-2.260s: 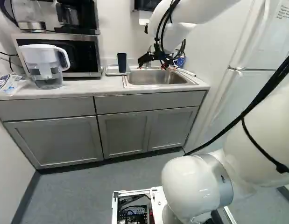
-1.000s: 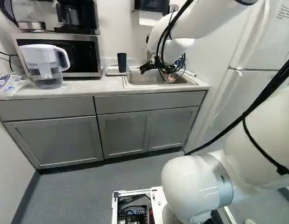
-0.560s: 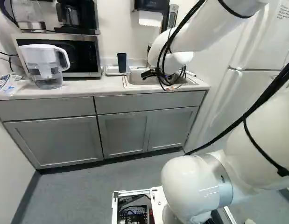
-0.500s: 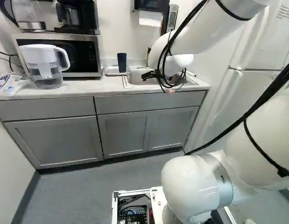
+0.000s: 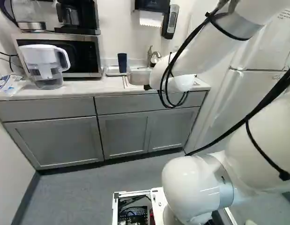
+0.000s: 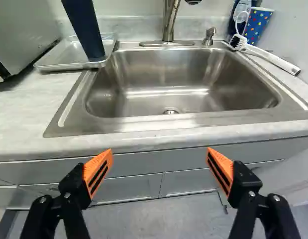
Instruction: Rinse the cup and place it in the tray
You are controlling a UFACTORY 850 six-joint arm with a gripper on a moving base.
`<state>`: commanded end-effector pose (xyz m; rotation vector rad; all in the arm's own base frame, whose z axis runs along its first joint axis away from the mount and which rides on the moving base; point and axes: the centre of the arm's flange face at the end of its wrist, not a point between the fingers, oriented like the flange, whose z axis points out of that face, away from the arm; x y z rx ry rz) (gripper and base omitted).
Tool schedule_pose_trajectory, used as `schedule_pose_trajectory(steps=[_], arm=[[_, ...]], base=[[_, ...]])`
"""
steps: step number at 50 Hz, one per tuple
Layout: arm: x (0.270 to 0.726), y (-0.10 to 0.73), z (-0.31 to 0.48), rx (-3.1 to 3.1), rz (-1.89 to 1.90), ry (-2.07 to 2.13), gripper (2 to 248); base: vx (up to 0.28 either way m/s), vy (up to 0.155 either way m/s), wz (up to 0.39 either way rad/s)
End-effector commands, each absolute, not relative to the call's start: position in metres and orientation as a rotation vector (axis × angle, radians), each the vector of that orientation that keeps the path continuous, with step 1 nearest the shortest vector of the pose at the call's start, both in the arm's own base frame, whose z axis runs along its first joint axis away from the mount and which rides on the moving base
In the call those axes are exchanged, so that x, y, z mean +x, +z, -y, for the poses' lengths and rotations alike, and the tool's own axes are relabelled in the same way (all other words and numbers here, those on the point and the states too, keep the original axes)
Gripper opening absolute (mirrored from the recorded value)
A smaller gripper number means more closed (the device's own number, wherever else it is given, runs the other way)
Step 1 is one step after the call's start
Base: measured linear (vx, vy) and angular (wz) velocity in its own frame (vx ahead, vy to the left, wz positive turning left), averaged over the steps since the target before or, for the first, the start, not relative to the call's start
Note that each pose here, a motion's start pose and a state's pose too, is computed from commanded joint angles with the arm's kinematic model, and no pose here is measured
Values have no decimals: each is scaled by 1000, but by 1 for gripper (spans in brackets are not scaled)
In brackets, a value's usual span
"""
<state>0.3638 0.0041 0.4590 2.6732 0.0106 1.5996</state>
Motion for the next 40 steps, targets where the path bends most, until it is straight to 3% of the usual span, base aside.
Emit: schedule_pose_trajectory(steps=[40], arm=[[303, 392, 0, 2588, -2, 1750, 247]], base=[[0, 0, 0]])
